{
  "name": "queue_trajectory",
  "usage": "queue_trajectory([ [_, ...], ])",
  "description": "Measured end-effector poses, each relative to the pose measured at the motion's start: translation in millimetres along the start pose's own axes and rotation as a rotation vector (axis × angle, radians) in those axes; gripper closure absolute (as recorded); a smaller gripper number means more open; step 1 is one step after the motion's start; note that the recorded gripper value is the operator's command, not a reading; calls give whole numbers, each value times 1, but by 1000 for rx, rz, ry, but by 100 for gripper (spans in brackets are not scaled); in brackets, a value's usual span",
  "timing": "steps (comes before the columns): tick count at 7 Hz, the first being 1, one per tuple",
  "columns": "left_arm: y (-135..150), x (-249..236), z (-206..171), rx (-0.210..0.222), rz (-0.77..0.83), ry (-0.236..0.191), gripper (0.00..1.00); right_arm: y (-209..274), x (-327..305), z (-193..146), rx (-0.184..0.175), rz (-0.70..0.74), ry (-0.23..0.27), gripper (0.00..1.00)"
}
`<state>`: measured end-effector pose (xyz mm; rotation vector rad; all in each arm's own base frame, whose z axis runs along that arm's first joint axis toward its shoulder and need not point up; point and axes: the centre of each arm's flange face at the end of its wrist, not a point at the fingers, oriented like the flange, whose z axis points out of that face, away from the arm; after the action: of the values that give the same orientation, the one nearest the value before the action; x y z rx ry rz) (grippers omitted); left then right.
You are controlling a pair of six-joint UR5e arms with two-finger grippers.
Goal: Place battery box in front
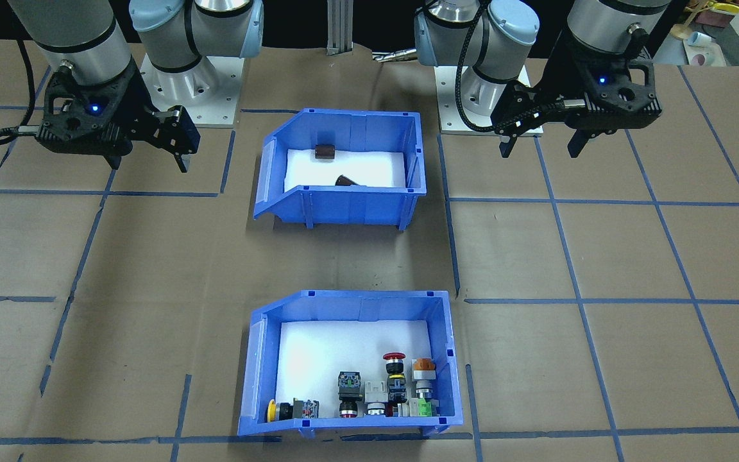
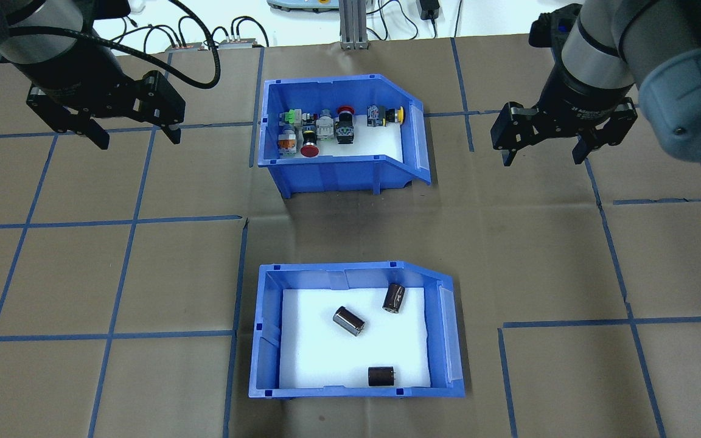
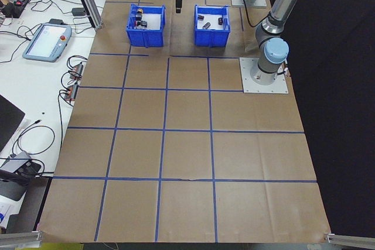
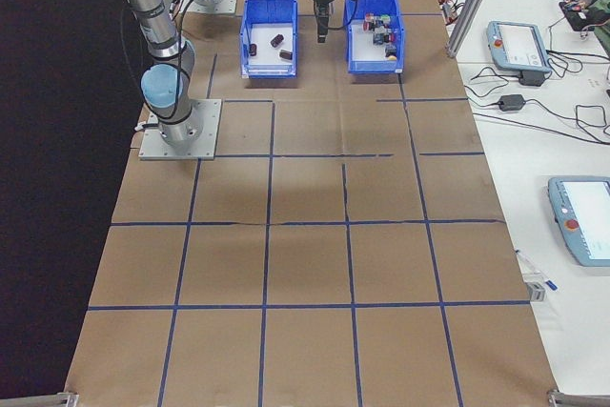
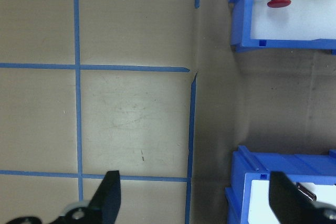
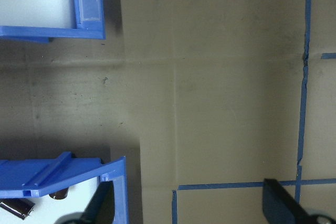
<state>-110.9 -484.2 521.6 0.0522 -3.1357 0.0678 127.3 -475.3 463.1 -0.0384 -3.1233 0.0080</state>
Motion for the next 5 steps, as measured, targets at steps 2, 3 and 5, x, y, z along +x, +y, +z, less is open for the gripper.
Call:
queue_trajectory([
  [2,-1,0,2,-4,0,4,1,0,0,0,-1,0,0,0],
  [3,-2,0,4,-9,-2,6,1,0,0,1,-3,0,0,0],
  [5,-2,1,5,-6,-16,6,1,1,0,3,-7,-2,-1,0],
])
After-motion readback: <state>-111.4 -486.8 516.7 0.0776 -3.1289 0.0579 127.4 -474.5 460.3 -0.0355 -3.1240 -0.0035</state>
